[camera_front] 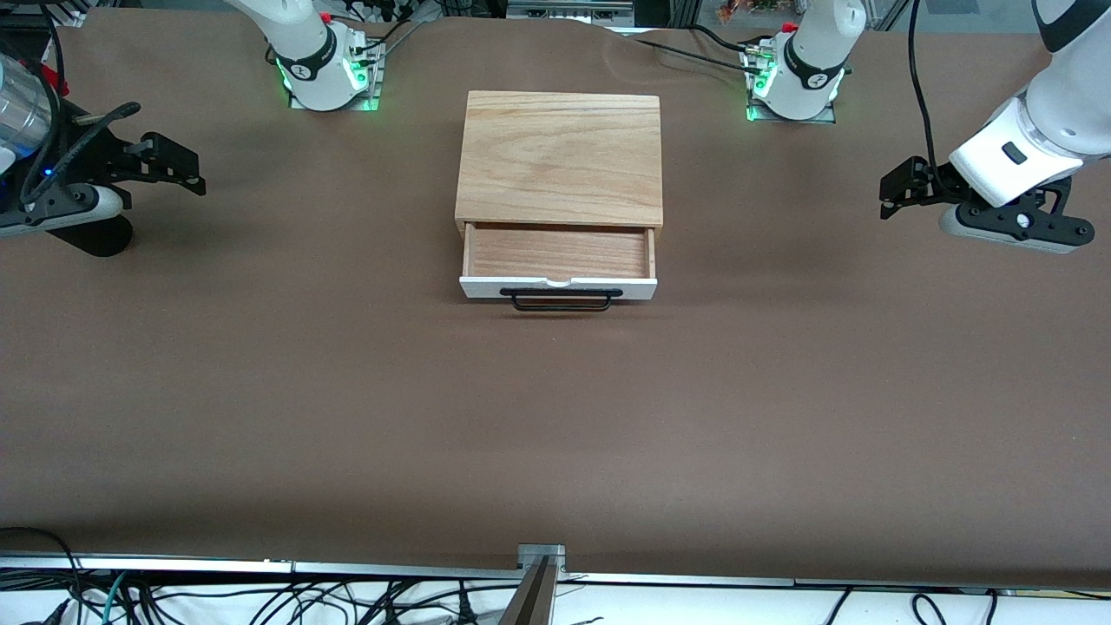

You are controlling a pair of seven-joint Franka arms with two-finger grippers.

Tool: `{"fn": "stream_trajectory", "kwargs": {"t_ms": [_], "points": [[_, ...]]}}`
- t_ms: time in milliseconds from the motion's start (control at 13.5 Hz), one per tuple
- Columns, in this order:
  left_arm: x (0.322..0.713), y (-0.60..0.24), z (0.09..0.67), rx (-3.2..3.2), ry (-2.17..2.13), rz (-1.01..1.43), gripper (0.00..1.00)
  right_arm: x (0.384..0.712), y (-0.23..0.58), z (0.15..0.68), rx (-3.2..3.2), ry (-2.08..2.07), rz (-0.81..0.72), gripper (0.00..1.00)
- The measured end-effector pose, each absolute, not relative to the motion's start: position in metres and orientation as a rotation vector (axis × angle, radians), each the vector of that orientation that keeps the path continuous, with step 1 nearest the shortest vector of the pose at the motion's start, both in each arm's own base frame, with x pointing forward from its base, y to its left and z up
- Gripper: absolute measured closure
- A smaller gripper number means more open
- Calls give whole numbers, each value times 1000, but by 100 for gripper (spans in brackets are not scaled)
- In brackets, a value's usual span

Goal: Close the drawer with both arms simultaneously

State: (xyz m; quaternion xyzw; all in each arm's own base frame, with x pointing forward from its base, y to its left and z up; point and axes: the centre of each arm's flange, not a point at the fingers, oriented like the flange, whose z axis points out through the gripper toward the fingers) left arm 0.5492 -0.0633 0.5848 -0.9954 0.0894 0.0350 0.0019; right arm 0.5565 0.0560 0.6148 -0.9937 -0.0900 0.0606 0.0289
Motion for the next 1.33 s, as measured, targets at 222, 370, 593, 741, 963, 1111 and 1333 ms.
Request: {"fn": "stream_trajectory", "kwargs": {"t_ms": [222,370,593,741,963,1111,1333], "points": [[551,-63,580,-3123,280,123,0,557,56,615,-3066,-278,187,0],[552,-62,579,-3124,275,129,0,557,56,615,-3066,-278,188,0],[550,-60,577,-3123,270,156,0,557,56,615,-3065,-278,188,0],[550,-60,577,-3122,270,160,0,557,56,615,-3065,-278,188,0],[550,-60,577,-3122,272,161,0,557,56,614,-3065,-278,188,0],[550,-60,577,-3122,273,162,0,557,56,614,-3065,-278,189,0],[549,-61,577,-3122,275,163,0,558,57,612,-3065,-278,193,0]]}}
